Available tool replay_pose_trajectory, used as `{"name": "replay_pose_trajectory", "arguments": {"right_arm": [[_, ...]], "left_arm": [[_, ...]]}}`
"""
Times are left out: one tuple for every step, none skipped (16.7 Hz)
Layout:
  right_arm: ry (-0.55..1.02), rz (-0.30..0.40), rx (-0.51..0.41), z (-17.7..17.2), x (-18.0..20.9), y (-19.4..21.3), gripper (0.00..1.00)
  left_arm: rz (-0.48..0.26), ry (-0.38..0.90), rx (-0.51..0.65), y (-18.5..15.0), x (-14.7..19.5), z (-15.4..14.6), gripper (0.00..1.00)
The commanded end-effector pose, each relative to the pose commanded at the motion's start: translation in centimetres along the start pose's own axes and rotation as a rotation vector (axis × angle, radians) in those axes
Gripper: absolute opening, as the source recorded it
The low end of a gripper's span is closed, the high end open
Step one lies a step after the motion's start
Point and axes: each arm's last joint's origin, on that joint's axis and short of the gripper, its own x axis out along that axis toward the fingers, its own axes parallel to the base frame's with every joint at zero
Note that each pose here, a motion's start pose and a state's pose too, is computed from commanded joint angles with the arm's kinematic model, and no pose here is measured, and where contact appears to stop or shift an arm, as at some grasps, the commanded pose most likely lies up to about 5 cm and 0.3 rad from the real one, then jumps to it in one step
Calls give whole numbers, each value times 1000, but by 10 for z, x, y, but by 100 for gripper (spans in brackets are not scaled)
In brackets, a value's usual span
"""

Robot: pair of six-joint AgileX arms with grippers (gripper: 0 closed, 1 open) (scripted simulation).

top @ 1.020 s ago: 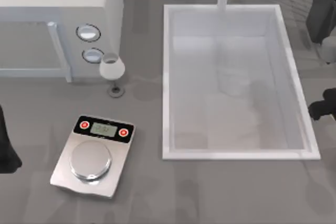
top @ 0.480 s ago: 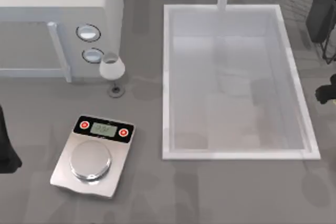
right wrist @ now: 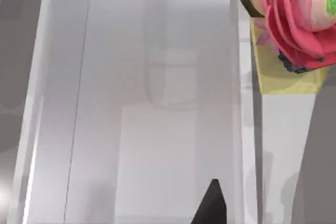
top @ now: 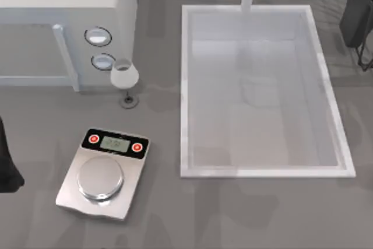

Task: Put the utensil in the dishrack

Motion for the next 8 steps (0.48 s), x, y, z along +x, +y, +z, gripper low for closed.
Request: {"name": "replay_pose_trajectory", "arguments": {"right_arm": [[-111, 5, -1, 7, -8, -13, 0], [-223, 4, -12, 13, -19, -25, 0], [-332, -4, -31, 17, -31, -37, 0], [-436, -19, -58, 20, -44, -47, 0], [-530, -38, -89, 21, -58, -55, 0], [-613, -61, -124, 21, -72, -62, 0], [-682, -84, -159, 20, -85, -67, 0], [-738, -106, -191, 18, -97, -70, 0]], "left_arm": [[0, 0, 0, 0, 0, 0, 100], [0, 0, 0, 0, 0, 0, 100], [0, 0, 0, 0, 0, 0, 100], [0, 0, 0, 0, 0, 0, 100], [0, 0, 0, 0, 0, 0, 100], [0, 0, 0, 0, 0, 0, 100], [0, 0, 0, 0, 0, 0, 100], [0, 0, 0, 0, 0, 0, 100]]}}
